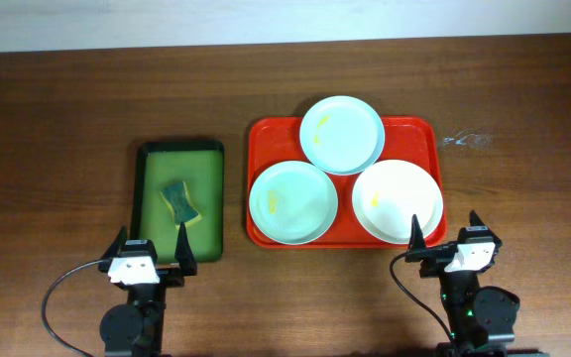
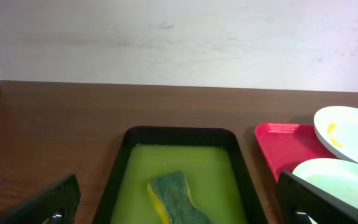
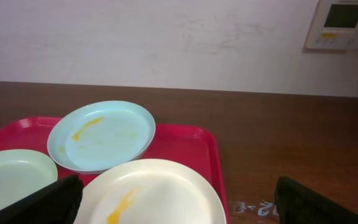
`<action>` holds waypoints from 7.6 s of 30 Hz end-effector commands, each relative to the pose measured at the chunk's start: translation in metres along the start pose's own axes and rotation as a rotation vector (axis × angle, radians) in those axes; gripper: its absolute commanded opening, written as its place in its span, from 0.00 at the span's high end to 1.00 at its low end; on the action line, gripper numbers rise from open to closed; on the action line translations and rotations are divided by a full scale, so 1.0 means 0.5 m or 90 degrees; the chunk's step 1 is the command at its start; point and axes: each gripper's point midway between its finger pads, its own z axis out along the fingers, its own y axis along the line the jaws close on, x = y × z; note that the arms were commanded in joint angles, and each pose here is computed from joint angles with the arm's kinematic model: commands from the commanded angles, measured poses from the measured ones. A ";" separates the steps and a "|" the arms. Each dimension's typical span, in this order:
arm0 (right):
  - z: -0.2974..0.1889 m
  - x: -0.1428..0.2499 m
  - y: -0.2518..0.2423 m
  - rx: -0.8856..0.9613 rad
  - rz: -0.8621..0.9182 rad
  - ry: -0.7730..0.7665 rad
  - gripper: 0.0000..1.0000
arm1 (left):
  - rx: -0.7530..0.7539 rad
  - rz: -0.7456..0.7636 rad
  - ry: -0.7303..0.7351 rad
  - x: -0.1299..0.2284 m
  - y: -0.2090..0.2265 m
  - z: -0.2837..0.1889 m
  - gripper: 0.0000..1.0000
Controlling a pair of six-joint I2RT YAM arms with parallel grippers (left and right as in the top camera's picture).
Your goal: Clean dirty plates on tray and stack at the side
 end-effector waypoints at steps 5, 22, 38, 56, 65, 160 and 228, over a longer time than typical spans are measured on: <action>0.001 0.007 -0.006 0.009 0.005 0.004 0.02 | -0.012 -0.006 -0.003 0.001 0.007 0.000 0.01; 0.001 0.007 -0.006 0.009 0.005 0.004 0.02 | -0.012 -0.006 -0.003 0.001 0.007 0.000 0.01; 0.001 0.007 -0.006 0.009 0.005 0.004 0.02 | -0.012 -0.006 -0.003 0.001 0.007 0.000 0.01; 0.001 0.007 -0.006 0.009 0.005 0.004 0.02 | 0.587 -0.103 -0.169 -0.170 -0.264 -0.164 0.01; 0.001 0.007 -0.006 0.009 0.005 0.004 0.02 | 0.285 -0.068 -0.043 -0.388 -0.162 -0.072 0.01; 0.001 0.007 -0.006 0.009 0.005 0.004 0.02 | -0.249 -0.147 1.015 0.296 0.013 0.166 0.62; 0.001 0.007 -0.006 0.009 0.005 0.004 0.02 | 0.044 0.011 0.737 0.252 -0.532 0.206 1.00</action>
